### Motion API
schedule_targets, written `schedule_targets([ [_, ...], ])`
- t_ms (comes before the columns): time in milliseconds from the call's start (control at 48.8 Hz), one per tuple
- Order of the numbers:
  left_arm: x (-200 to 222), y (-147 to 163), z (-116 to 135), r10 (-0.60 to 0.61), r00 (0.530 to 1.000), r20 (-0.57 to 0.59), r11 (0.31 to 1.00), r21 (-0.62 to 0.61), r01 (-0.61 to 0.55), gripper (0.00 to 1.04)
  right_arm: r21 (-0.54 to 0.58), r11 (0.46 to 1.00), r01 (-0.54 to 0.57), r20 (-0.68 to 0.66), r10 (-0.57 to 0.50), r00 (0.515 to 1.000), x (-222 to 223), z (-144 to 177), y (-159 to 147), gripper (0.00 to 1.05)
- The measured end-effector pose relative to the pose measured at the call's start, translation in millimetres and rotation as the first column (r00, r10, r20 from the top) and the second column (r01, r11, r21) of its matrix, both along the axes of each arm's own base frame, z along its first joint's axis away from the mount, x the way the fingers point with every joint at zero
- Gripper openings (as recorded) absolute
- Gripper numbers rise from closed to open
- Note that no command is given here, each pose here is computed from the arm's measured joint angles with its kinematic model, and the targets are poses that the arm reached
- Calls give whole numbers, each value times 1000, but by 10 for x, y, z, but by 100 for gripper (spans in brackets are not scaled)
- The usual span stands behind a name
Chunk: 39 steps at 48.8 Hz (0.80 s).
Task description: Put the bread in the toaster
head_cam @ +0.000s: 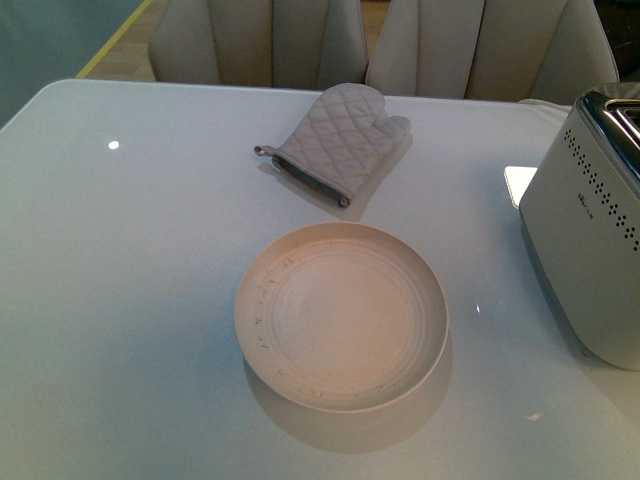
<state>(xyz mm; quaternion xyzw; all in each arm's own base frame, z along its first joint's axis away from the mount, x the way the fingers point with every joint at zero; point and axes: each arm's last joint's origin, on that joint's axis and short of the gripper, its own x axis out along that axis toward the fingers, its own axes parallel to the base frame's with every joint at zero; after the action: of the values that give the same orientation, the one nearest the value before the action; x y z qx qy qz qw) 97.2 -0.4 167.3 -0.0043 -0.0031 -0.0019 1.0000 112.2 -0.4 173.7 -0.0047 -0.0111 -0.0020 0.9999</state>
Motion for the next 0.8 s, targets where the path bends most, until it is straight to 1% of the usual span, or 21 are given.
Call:
schedule_targets([
  [246, 0, 0, 0, 0, 1000, 0, 1000, 0, 0, 98, 0, 1000, 0, -1, 0, 1000, -41, -5, 0, 2],
  [308, 0, 0, 0, 0, 1000, 0, 1000, 0, 0, 98, 0, 1000, -1, -35, 1, 999, -110, -50, 1, 2],
  [369, 0, 0, 0, 0, 1000, 0, 1000, 0, 0, 98, 0, 1000, 0, -8, 0, 1000, -149, -34, 1, 2],
  [656, 0, 0, 0, 0, 1000, 0, 1000, 0, 0, 98, 0, 1000, 0, -6, 0, 1000, -154, -33, 0, 2],
  [800, 0, 0, 0, 0, 1000, 0, 1000, 0, 0, 98, 0, 1000, 0, -6, 0, 1000, -154, -33, 0, 26],
])
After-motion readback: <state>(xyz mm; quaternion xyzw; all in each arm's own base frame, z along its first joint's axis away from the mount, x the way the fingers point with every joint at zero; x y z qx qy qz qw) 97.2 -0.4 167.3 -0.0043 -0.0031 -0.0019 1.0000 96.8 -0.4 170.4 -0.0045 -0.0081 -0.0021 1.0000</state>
